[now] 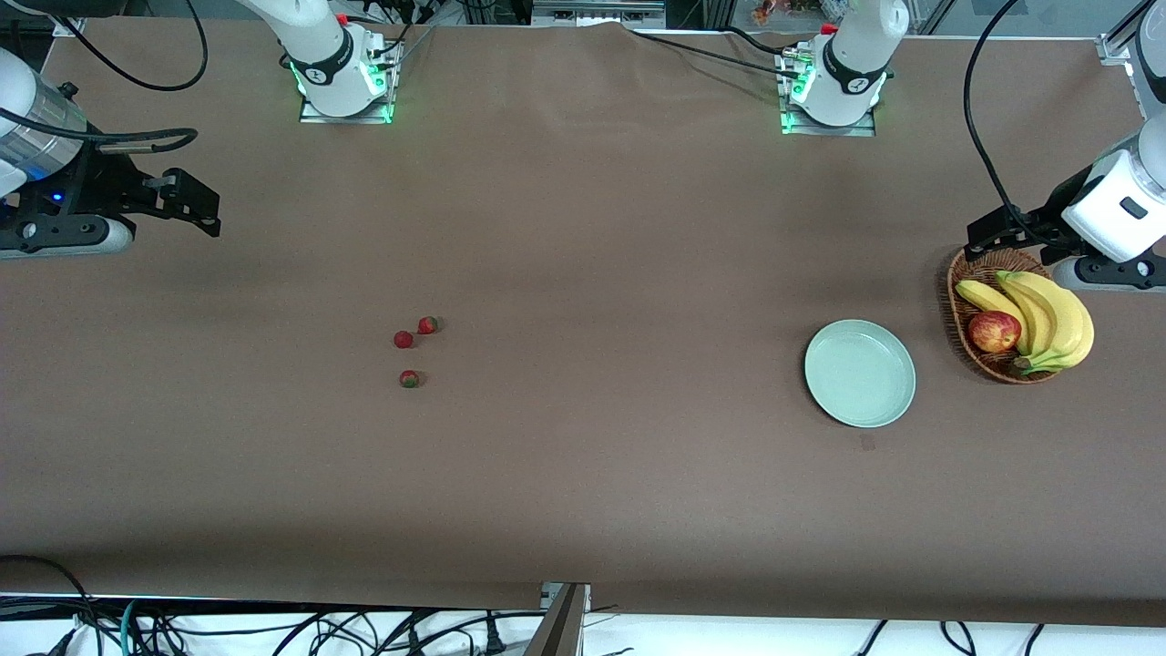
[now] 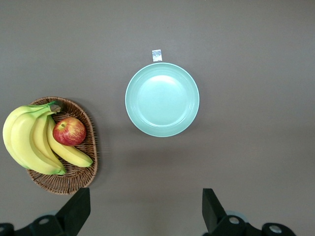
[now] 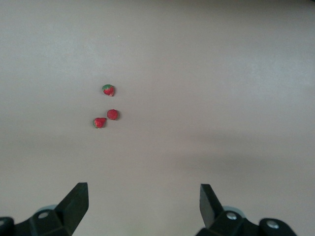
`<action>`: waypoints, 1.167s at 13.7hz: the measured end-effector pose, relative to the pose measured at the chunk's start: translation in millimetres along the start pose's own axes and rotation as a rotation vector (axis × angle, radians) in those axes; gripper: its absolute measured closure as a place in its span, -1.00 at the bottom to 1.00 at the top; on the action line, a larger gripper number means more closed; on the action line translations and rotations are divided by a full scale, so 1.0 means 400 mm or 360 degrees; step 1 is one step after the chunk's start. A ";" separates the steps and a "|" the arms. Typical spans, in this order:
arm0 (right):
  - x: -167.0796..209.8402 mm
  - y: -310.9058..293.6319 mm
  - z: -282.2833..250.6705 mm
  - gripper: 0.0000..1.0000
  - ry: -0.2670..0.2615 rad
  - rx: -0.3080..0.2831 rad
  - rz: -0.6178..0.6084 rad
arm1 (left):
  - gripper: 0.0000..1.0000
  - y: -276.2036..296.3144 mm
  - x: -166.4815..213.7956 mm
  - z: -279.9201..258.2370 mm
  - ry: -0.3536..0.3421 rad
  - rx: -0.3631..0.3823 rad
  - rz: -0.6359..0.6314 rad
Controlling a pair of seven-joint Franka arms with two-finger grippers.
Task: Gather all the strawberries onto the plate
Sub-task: 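Move the right gripper toward the three strawberries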
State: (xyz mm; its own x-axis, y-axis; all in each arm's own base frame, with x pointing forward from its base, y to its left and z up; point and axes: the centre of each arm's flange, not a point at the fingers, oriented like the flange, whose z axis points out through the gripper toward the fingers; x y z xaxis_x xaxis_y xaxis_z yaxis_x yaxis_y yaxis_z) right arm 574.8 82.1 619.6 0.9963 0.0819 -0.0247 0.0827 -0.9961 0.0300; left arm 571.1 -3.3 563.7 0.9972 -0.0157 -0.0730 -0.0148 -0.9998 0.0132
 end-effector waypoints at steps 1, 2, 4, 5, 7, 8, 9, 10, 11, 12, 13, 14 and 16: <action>0.001 -0.004 0.002 -1.00 -0.0003 0.0000 -0.0004 | -1.00 0.000 0.000 0.000 0.0000 0.0000 0.0000; 0.002 -0.006 0.004 -1.00 -0.0006 -0.0001 -0.0007 | -1.00 0.000 0.000 0.000 0.0000 0.0000 0.0000; 0.001 -0.003 0.006 -1.00 -0.0014 -0.0001 -0.0006 | -1.00 0.000 0.000 0.000 0.0000 0.0000 0.0000; 0.000 -0.002 0.006 -1.00 -0.0016 -0.0001 -0.0005 | -1.00 0.000 0.000 0.000 0.0000 0.0000 0.0000; 0.000 -0.005 0.006 -1.00 -0.0019 -0.0004 -0.0009 | -1.00 0.000 0.000 0.000 0.0000 0.0000 0.0000; -0.001 -0.008 0.007 -1.00 -0.0023 -0.0006 -0.0016 | -1.00 0.000 0.000 0.000 0.0000 0.0000 0.0000; -0.002 -0.010 0.010 -1.00 -0.0031 -0.0006 -0.0032 | -1.00 0.000 0.000 0.000 0.0000 0.0000 0.0000; -0.002 -0.011 0.017 -1.00 -0.0049 -0.0007 -0.0055 | -1.00 0.000 0.000 0.000 0.0000 0.0000 0.0000; -0.004 -0.016 0.028 -1.00 -0.0077 -0.0005 -0.0075 | -1.00 0.000 0.000 0.000 0.0000 0.0000 0.0000; -0.005 -0.025 0.041 -1.00 -0.0107 0.0000 -0.0088 | -1.00 0.000 0.000 0.000 0.0000 0.0000 0.0000; -0.004 -0.039 0.055 -1.00 -0.0130 0.0012 -0.0102 | -1.00 0.000 0.000 0.000 0.0000 0.0000 0.0000; -0.003 -0.054 0.073 -1.00 -0.0154 0.0034 -0.0114 | -1.00 0.000 0.000 0.000 0.0000 0.0000 0.0000; 0.008 -0.074 0.125 -1.00 -0.0201 0.0076 -0.0124 | -1.00 0.000 0.000 0.000 0.0000 0.0000 0.0000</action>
State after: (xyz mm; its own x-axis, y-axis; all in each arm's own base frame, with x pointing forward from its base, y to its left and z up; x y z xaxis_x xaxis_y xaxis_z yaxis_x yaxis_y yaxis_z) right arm 574.4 110.3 568.8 0.9760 0.1572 -0.1506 0.1553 -0.9876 -0.0244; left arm 571.1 -3.3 563.8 0.9972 -0.0157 -0.0729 -0.0148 -0.9998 0.0132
